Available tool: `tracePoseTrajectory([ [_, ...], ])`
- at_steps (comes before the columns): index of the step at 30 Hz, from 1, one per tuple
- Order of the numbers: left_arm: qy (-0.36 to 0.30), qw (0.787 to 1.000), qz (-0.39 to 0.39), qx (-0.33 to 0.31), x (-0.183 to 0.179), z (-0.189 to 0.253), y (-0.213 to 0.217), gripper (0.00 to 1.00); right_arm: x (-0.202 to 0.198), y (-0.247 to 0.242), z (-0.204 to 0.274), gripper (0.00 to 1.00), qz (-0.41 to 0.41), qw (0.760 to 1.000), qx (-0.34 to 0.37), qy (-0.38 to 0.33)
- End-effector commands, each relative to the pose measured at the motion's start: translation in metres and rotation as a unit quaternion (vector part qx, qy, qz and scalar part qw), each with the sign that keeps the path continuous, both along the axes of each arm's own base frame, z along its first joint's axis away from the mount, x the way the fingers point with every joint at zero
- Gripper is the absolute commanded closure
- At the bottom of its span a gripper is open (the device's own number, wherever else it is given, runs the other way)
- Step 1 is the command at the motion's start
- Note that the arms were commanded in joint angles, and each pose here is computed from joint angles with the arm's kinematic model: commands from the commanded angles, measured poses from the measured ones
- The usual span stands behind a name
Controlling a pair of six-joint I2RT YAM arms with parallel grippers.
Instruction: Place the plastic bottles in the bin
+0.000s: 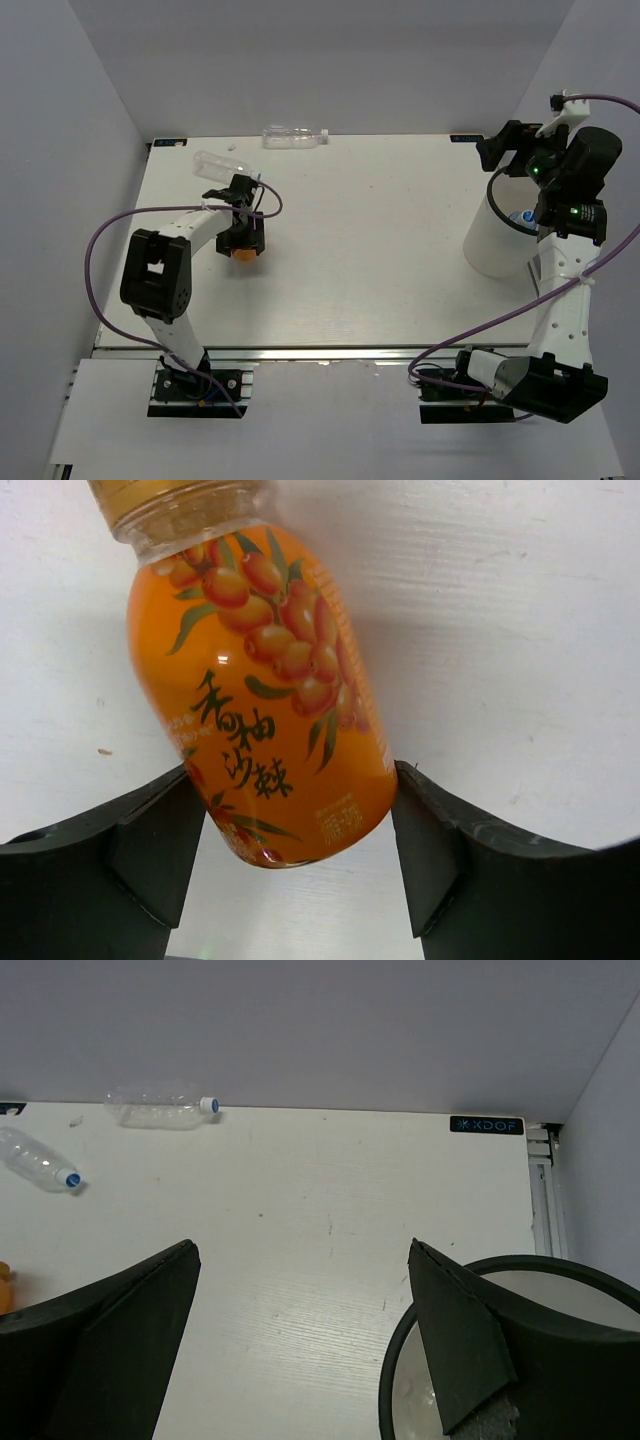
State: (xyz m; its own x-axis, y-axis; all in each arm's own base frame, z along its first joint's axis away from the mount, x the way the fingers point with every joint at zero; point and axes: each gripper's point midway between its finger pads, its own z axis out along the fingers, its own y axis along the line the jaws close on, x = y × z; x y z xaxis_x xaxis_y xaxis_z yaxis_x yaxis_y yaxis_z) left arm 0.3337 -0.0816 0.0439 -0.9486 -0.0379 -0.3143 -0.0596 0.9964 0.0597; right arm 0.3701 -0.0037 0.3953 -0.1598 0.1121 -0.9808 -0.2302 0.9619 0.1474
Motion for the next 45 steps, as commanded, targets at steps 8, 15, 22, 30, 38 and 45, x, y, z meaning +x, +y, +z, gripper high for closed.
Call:
tracePoseTrajectory([
  [8, -0.018, 1.0, 0.019, -0.004, 0.021, 0.007, -0.006, 0.57, -0.003, 0.029, 0.008, 0.11, 0.064, 0.997, -0.019, -0.025],
  [15, -0.127, 0.986, -0.076, -0.081, 0.036, 0.071, -0.051, 1.0, -0.012, 0.128, -0.032, 0.11, 0.242, 0.969, -0.039, 0.031],
  [22, -0.224, 0.904, -0.297, -0.211, -0.005, 0.158, -0.147, 1.0, -0.051, 0.201, -0.043, 0.1, 0.436, 0.897, 0.067, 0.038],
  [30, -0.298, 0.773, -0.463, -0.316, -0.068, 0.229, -0.202, 1.0, -0.077, 0.267, -0.031, 0.11, 0.537, 0.826, 0.153, 0.075],
  [38, -0.333, 0.743, -0.487, -0.317, -0.078, 0.256, -0.207, 1.0, -0.065, 0.307, -0.036, 0.11, 0.503, 0.831, 0.216, 0.103],
  [45, -0.356, 0.738, -0.477, -0.317, -0.077, 0.266, -0.205, 1.0, -0.066, 0.334, -0.055, 0.11, 0.502, 0.821, 0.226, 0.154],
])
